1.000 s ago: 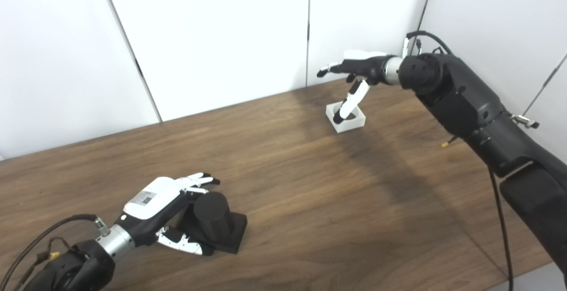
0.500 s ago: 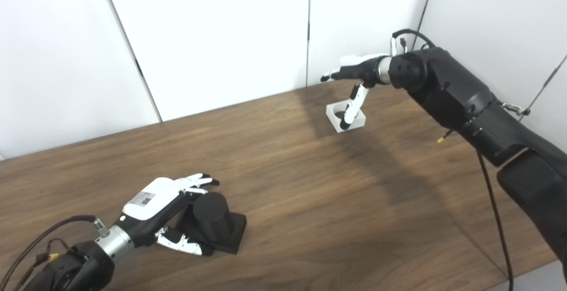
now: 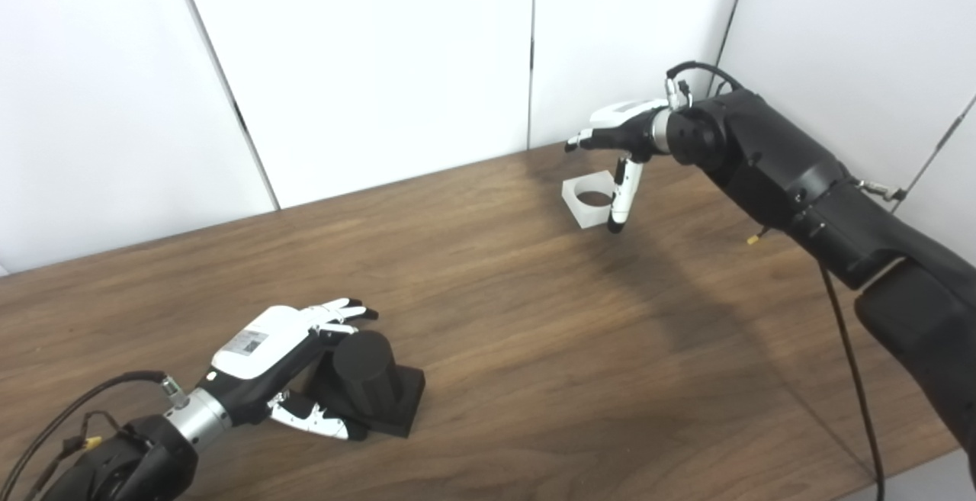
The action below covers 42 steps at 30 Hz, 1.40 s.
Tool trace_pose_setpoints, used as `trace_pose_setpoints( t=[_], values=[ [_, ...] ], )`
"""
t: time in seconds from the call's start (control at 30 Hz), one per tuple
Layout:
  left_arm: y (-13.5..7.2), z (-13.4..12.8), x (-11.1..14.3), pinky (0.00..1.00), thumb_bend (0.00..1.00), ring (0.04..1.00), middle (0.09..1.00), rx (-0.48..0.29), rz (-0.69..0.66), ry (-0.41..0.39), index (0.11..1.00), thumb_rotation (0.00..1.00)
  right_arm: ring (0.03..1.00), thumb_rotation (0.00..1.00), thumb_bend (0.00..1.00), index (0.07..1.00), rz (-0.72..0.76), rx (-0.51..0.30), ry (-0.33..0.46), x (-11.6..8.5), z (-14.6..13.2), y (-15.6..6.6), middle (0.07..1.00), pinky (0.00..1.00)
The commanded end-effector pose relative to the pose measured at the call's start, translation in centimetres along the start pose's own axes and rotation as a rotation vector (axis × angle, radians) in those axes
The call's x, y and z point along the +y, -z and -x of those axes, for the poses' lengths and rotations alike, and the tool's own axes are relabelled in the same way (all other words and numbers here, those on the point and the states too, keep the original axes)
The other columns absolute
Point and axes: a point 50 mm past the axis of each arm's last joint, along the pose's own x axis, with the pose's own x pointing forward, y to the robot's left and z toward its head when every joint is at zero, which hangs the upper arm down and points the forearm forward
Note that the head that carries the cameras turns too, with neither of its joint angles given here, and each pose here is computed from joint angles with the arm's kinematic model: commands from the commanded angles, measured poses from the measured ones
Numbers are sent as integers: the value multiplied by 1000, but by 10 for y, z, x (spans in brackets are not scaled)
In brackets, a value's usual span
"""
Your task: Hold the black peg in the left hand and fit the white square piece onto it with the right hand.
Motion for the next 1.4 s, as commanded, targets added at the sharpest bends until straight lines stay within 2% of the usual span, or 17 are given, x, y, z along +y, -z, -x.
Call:
trace_pose_setpoints(
  t=[0.0, 0.4, 0.83, 1.0, 1.23, 1.37],
  values=[
    [14, 25, -32, 883, 524, 939, 898, 82, -38, 195, 488, 58, 1000, 297, 975, 970, 34, 18, 103, -34, 11, 7, 1000, 1000],
    [14, 27, -32, 886, 524, 943, 902, 83, -32, 198, 489, 58, 986, 271, 951, 945, 44, 28, 106, -23, 2, 5, 981, 1000],
    [12, 28, -32, 885, 524, 937, 903, 83, -26, 198, 489, 59, 962, 274, 915, 924, 47, 52, 95, 10, -12, 3, 957, 1000],
    [11, 29, -32, 886, 524, 943, 908, 89, -29, 202, 489, 59, 961, 284, 908, 914, 37, 60, 92, 18, -16, 3, 952, 996],
    [10, 29, -30, 887, 524, 944, 905, 85, -30, 199, 489, 58, 948, 275, 897, 883, 45, 61, 95, 27, -21, 4, 936, 977],
    [11, 29, -30, 889, 524, 942, 900, 84, -22, 186, 489, 58, 936, 256, 867, 826, 38, 55, 99, 33, -23, 5, 925, 956]
  ],
)
